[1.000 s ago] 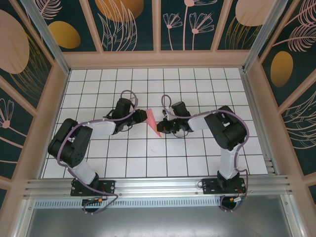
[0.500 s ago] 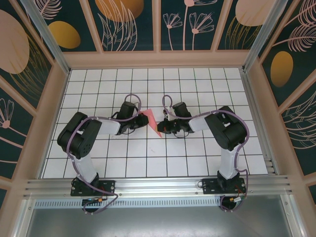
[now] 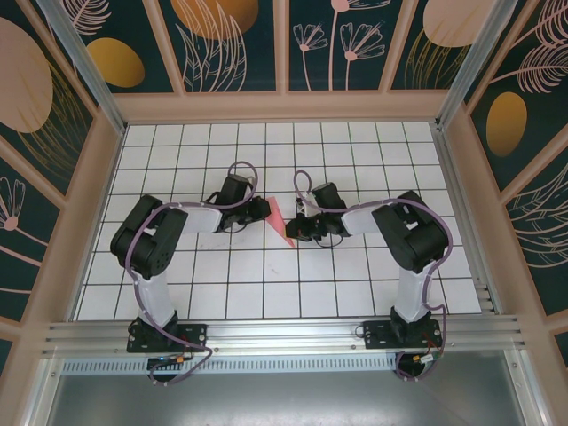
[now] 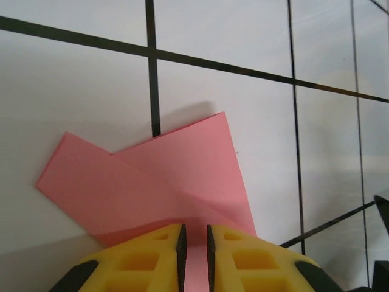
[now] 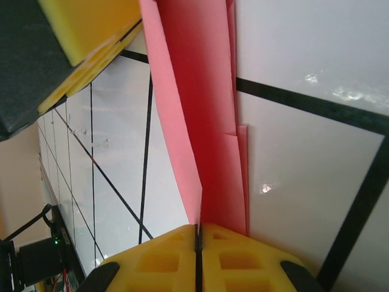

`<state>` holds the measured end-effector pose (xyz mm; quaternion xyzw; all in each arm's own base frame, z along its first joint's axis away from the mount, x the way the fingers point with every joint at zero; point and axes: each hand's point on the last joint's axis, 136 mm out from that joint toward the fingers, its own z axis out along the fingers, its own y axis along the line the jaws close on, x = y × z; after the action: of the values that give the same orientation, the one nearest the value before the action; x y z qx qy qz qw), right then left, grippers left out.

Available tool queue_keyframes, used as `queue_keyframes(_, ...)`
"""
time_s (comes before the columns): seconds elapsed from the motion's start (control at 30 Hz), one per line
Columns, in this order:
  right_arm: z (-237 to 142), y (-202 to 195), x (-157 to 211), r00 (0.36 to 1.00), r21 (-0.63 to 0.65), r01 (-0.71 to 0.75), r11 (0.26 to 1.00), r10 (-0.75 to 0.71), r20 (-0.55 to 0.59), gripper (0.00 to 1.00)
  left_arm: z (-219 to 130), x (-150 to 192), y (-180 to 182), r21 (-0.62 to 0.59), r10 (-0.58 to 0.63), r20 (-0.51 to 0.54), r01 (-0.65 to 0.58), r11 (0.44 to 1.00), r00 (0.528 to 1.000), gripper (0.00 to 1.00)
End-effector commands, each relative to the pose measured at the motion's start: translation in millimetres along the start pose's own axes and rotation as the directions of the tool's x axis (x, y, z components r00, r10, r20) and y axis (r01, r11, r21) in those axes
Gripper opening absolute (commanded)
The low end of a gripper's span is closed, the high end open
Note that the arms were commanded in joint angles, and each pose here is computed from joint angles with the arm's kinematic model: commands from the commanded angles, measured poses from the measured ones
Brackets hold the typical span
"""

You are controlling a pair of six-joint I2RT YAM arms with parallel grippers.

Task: Fold a paper plane with a square sheet of paper (pick it up from the middle)
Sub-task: Fold the wing for the fifth time at the center of the table.

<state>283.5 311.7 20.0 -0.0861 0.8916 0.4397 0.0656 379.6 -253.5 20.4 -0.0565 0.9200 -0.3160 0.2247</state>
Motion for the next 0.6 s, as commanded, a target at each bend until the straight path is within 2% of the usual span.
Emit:
queue_keyframes(0.0,-5,-25,23,0.995,0.096,-0.065,0.993,0.071,-0.066,0.12,7,7,21,-0.112,-0.001,-0.043,-0.004,0.994,0.999,0.19)
queue_keyframes(0.37,-12,-17,23,0.995,0.089,-0.064,0.994,0.07,-0.065,0.15,14,6,38,-0.241,0.024,-0.067,-0.04,0.97,0.997,0.19)
queue_keyframes(0.57,-14,-22,32,0.993,0.107,-0.074,0.991,0.083,-0.083,0.1,16,8,41,-0.268,0.025,-0.075,-0.044,0.962,0.997,0.18)
